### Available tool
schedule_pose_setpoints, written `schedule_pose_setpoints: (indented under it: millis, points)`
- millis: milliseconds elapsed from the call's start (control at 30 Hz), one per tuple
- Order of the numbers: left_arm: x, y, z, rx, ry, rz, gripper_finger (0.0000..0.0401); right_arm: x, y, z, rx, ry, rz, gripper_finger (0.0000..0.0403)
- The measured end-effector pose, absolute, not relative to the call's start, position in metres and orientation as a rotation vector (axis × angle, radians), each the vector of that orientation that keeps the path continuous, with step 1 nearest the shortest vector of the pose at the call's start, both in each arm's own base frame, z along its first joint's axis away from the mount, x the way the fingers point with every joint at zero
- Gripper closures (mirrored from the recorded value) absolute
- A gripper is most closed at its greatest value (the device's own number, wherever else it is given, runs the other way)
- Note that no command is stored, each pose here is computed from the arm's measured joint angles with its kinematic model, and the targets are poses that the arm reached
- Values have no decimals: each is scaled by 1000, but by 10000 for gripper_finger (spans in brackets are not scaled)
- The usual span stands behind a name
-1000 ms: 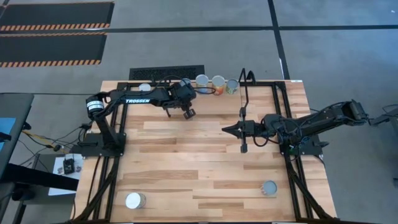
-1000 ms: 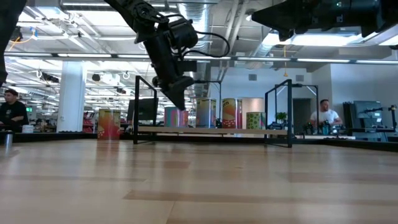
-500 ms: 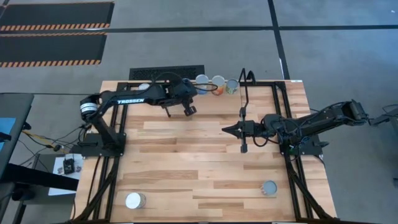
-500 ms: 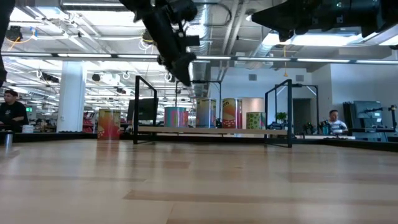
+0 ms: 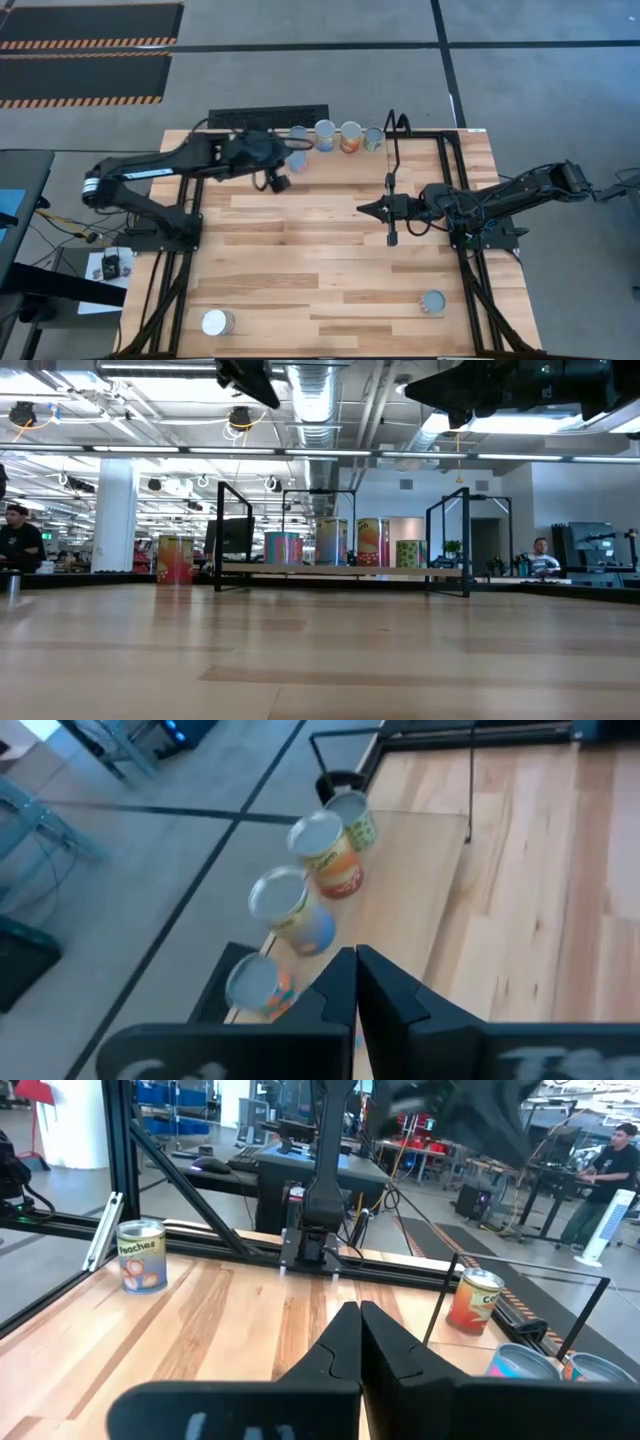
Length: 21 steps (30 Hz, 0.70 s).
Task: Pick and place cans onto a shelf
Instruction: Put the canned corn on the shelf aligned with the canned corn on the shelf
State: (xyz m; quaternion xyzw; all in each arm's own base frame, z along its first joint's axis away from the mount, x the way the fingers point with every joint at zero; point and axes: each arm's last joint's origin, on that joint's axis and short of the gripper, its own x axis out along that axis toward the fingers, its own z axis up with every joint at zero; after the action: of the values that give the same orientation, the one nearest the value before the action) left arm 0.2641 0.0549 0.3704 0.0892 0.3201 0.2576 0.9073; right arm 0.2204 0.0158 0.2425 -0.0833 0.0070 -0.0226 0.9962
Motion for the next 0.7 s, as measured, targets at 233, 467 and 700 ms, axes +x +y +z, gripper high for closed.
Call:
schedule_pose_setpoints:
  millis: [233,467,700]
  points:
    - [213,32,349,156,613,519,401,220,16,243,-166,9,-46,389]
    - [166,-1,309,53,603,340,401,220,16,245,-165,-7,-47,390]
    - [160,-47,295,48,654,100,401,220,16,246,-163,-19,-49,391]
